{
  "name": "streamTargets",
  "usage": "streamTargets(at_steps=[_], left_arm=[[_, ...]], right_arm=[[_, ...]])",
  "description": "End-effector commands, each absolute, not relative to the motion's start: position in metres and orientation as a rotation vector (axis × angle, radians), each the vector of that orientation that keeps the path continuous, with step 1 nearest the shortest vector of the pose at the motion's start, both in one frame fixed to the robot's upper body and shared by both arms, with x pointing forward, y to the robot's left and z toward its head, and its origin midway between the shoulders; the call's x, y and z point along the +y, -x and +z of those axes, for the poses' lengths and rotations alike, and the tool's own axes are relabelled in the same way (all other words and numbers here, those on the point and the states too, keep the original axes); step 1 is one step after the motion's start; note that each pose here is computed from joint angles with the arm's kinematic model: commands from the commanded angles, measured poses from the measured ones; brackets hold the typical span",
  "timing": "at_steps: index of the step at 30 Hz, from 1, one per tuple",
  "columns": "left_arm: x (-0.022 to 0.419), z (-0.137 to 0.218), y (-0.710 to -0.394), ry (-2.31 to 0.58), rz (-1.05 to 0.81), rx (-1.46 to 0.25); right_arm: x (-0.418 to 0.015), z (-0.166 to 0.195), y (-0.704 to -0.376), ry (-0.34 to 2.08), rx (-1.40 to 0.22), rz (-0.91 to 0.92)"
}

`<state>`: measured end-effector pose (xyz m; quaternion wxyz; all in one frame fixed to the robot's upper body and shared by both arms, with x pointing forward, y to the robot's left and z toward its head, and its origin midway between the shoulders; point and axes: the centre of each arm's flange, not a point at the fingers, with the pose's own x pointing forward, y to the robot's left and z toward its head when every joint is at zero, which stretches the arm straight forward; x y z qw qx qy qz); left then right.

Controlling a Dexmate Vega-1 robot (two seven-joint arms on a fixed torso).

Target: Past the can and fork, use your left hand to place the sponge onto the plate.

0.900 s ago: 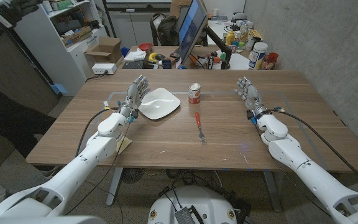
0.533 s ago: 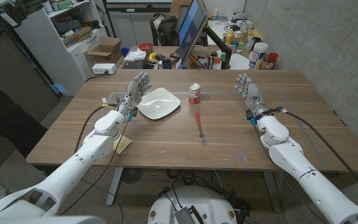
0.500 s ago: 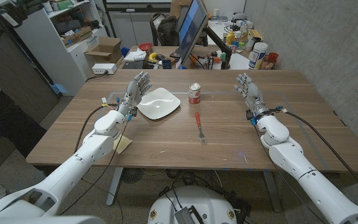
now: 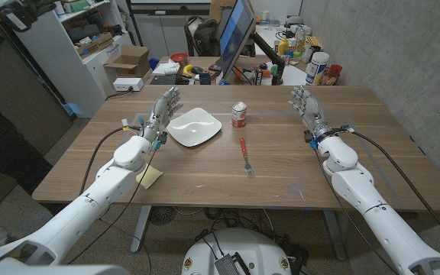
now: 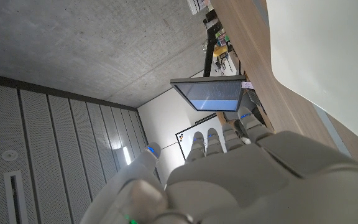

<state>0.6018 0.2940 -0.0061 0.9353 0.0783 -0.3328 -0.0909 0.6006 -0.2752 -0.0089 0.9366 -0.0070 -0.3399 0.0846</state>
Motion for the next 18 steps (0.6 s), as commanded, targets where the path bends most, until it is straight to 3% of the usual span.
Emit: streamTargets(at_steps=[1, 18], left_arm=[[0.287, 0.002, -0.555, -0.415, -0.137, -0.787], [0.303, 0.002, -0.505, -0.605, -0.137, -0.808]], right_arm=[[-0.272, -0.010, -0.603, 0.032, -0.695, 0.195], [-0.275, -0.003, -0.608, 0.029, -0.695, 0.182]])
